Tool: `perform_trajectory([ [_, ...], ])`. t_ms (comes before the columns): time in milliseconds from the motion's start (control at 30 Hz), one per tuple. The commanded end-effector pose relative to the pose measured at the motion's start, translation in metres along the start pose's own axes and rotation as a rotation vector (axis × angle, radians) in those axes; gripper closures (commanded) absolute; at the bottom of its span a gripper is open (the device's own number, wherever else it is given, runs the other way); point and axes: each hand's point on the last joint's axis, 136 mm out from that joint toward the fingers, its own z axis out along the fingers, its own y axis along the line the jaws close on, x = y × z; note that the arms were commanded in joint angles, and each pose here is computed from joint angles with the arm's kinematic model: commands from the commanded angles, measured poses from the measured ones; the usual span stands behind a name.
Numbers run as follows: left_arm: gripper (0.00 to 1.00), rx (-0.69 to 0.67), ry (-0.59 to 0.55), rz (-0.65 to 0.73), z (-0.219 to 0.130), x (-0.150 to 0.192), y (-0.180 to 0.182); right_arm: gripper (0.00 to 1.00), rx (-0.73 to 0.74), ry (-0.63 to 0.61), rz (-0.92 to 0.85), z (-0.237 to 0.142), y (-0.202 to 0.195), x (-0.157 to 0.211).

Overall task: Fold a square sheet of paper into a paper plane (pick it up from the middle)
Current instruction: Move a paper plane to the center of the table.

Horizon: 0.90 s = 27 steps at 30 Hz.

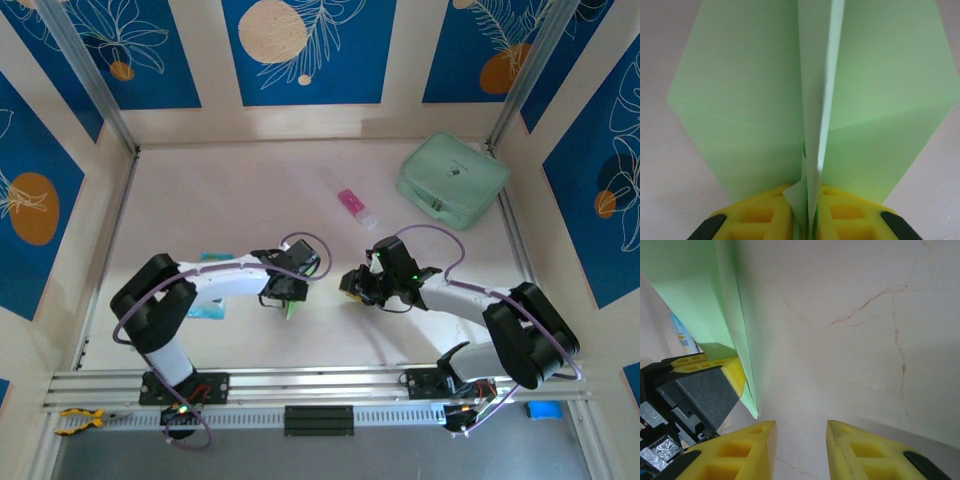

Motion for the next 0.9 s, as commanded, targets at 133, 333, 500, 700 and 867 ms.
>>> perform_trajectory([
  [133,0.8,-0.038,0.001,-0.009,0.001,-0.003,0.003,0.67,0.006,0.029,0.006,0.003,-0.004,0.006],
  [333,0.76,-0.041,0.02,-0.045,0.007,0.001,0.003,0.67,-0.006,0.028,0.009,0.001,-0.007,0.005],
  [500,0.68,-0.047,0.036,-0.128,0.011,0.008,0.005,0.67,-0.018,0.02,0.014,-0.001,-0.01,0.003],
  [700,0.66,-0.062,0.055,-0.239,0.015,0.015,0.008,0.66,-0.038,0.015,0.023,-0.002,-0.018,0.0],
  [867,0.64,-0.078,0.045,-0.289,0.012,0.015,0.007,0.67,-0.059,0.027,0.019,-0.002,-0.021,0.0],
])
